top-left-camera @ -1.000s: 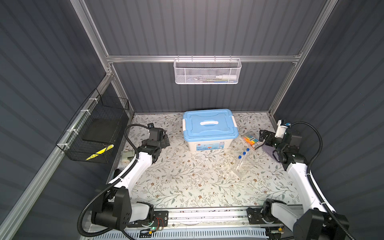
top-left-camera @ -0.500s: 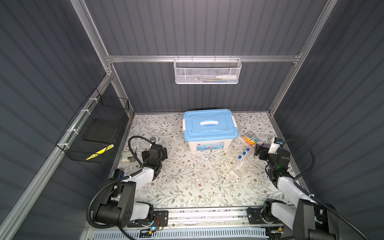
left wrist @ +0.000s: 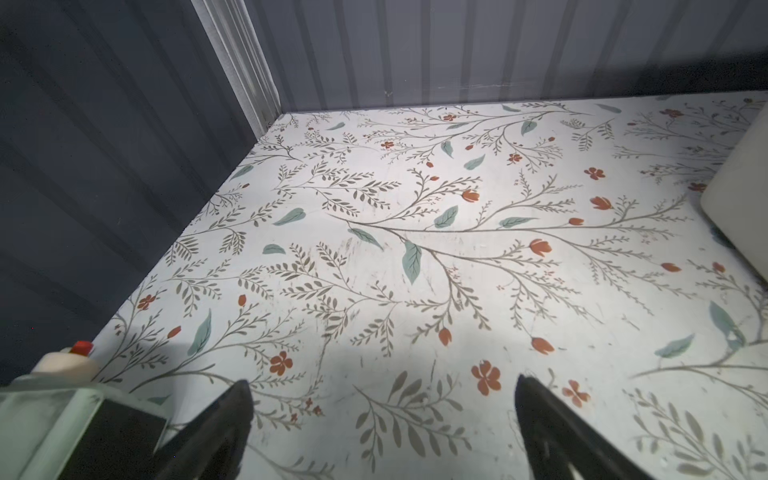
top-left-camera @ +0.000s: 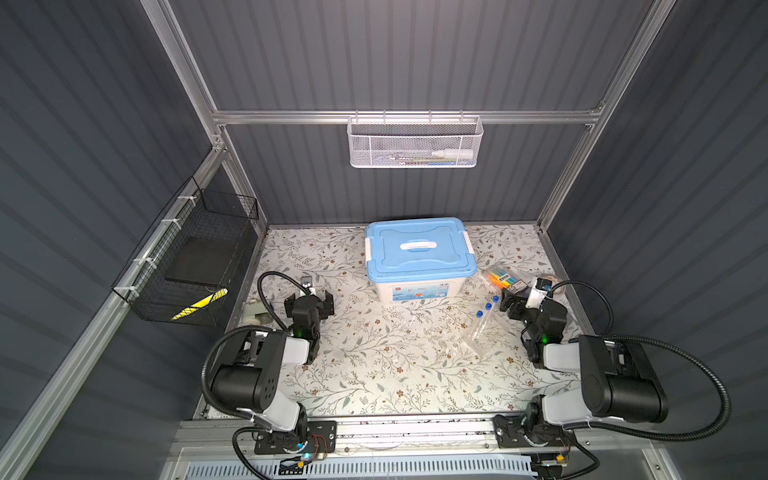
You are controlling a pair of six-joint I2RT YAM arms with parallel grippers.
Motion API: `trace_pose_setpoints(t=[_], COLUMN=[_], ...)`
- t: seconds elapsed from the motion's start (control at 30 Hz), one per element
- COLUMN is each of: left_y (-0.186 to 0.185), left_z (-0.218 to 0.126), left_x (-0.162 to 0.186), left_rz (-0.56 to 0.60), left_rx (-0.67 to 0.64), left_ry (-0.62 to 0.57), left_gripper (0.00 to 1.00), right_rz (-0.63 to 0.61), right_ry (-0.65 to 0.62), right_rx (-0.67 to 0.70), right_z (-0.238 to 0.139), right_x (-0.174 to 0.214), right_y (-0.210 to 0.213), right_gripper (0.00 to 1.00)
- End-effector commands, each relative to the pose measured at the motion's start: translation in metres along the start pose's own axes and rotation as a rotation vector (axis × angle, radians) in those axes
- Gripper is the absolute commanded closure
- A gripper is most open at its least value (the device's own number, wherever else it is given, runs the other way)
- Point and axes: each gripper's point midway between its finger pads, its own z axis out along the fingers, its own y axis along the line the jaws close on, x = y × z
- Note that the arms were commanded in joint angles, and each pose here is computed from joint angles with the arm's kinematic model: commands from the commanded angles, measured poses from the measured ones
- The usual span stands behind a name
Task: Organize the chemistry lab equipment
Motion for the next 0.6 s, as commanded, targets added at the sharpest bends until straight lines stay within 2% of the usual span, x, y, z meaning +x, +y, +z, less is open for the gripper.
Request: trace_pose_setpoints(t=[0.0,0.03,0.1,0.17,0.23,0.4,0.5,0.57], left_y=[-0.003,-0.003,-0.004,-0.003,0.000,0.005,0.010,0.012], left_z=[0.006,0.009,0.012,0.015,0.015,0.018,0.021,0.022], left_x=[-0.006,-0.007,-0.001,-0.004,0.000,0.000,0.001,0.001], left_rz=[-0.003,0.000,-0.003,-0.013,-0.020,-0.043,-0.063,-0.081], left_rx=[0.025,0.024,0.042,0.048,0.040,0.030,0.024,0.031], left_ry=[-0.082,-0.097,-0.034,-0.060,-0.027,-0.022,-0.010,-0.008], left_gripper=[0.00,0.00,0.00,0.00,0.00,0.00,0.00,0.00], right_rz=[-0.039,-0.041,-0.048,-0.037,-0.012,-0.022,-0.077,-0.054], right_ry=[-0.062,-0.064,-0.079,-0.087,-0.111,-0.100,-0.085,-0.074], right_rx=[-0.019,-0.022,-0.030,0.003,0.062,0.091,-0.003,0.063], right_z=[0.002,0.001,0.000,-0.003,-0.005,-0.002,0.000,0.003], right_x=[-0.020,-0.019,-0.020,-0.020,-0.022,-0.022,-0.019,-0.020], right_y=[0.007,0.007,0.009,0.004,-0.007,-0.007,0.012,0.001], right_gripper=[0.01,0.01,0.01,0.01,0.01,0.01,0.01,0.01])
